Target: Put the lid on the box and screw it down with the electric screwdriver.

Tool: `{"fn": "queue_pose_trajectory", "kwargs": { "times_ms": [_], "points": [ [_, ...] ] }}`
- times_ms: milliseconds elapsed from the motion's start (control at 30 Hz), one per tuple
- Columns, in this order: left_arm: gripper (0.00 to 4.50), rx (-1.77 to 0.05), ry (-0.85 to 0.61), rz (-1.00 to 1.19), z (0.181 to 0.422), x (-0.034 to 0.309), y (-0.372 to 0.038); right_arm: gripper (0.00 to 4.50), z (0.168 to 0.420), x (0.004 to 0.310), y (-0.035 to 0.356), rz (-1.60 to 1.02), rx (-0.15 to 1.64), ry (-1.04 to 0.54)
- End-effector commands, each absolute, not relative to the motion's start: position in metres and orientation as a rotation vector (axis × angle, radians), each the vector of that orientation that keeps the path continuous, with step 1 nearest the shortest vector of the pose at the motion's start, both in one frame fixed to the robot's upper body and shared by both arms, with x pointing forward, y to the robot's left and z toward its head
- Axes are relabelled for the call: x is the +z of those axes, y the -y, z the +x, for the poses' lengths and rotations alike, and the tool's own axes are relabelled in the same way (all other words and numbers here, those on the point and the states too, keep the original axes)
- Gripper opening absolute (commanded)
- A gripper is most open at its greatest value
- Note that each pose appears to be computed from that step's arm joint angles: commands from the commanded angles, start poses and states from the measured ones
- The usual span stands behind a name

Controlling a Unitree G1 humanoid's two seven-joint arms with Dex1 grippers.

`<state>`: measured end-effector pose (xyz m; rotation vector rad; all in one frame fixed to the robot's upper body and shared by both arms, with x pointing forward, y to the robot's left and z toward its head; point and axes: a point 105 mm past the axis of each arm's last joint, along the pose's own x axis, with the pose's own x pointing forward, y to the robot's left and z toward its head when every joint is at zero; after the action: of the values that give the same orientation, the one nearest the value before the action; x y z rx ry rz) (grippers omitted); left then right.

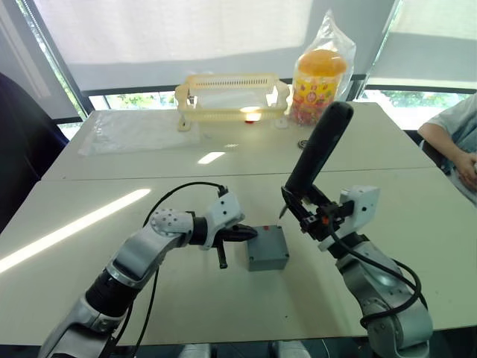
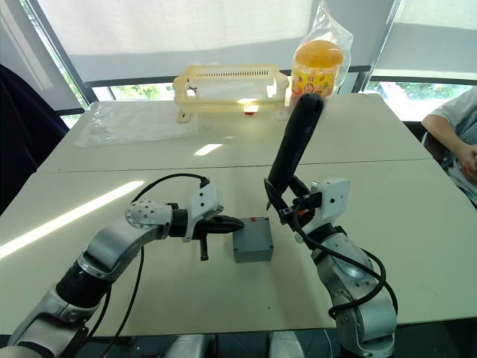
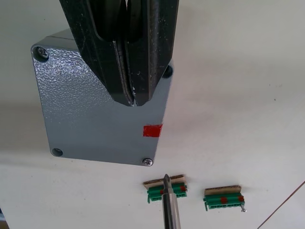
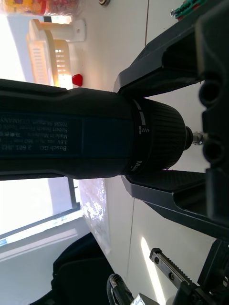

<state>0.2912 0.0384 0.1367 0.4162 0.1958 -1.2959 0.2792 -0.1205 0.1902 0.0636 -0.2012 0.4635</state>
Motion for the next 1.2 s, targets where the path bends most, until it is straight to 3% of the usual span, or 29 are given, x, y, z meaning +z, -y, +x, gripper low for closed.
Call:
{"fn": "queue_pose_trajectory", "kwargs": {
  "times_ms": [33,1200],
  "points": [
    [0.00,-1.305,-0.209,0.429,0.2909,0.1342,-0.0365,1.77,0.2636,0.2138,0.1171,0.048,0.492,0.302],
    [0.00,-1.337,-0.225,0.426,0.2855,0.1295,-0.0313,1.77,0.2594,0.2154,0.1099,0.072,0.503,0.277]
  ]
}}
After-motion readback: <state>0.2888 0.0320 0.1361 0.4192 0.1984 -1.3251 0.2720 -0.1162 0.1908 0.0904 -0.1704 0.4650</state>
